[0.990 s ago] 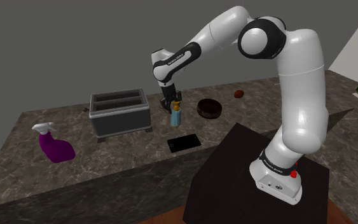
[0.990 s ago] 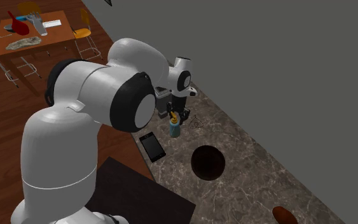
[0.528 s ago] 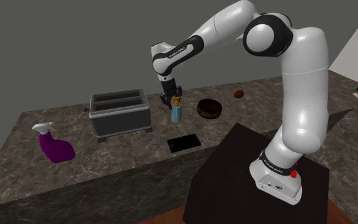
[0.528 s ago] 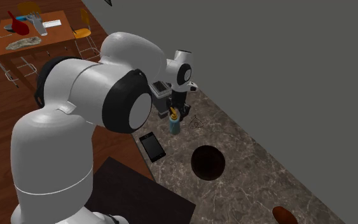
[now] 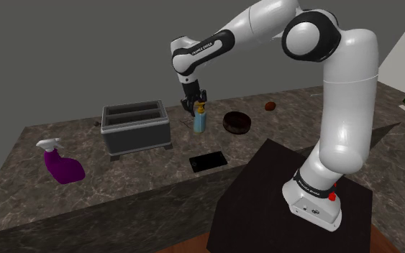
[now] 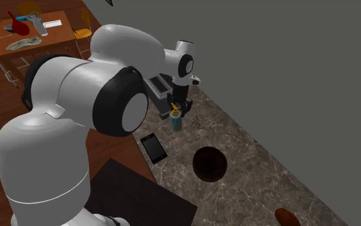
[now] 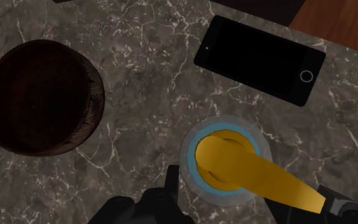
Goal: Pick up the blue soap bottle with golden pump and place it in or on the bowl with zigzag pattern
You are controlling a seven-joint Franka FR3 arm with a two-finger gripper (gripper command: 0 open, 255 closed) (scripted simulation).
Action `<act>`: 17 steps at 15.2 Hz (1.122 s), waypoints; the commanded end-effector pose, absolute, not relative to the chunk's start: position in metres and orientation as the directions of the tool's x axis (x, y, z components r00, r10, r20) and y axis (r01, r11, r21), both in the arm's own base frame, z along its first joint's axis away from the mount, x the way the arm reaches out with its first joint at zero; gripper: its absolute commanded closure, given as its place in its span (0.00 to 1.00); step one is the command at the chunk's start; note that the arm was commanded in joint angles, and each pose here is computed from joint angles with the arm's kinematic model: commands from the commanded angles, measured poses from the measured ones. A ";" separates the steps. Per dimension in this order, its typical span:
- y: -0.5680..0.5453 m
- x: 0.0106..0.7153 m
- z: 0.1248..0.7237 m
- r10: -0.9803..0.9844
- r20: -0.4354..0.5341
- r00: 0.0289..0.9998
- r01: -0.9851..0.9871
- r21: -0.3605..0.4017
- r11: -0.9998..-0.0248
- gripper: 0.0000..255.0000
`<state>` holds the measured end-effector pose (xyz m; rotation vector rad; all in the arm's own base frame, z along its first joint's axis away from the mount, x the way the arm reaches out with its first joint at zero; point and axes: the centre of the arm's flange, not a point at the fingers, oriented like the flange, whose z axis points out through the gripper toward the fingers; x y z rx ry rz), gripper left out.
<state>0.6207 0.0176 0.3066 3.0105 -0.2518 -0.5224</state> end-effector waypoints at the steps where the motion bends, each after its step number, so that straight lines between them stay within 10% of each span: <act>1: 0.017 0.620 0.317 -0.174 -0.328 0.928 -0.148 0.102 -0.984 1.00; 17: -0.031 0.600 0.384 -0.174 -0.328 0.928 -0.148 0.102 -0.984 1.00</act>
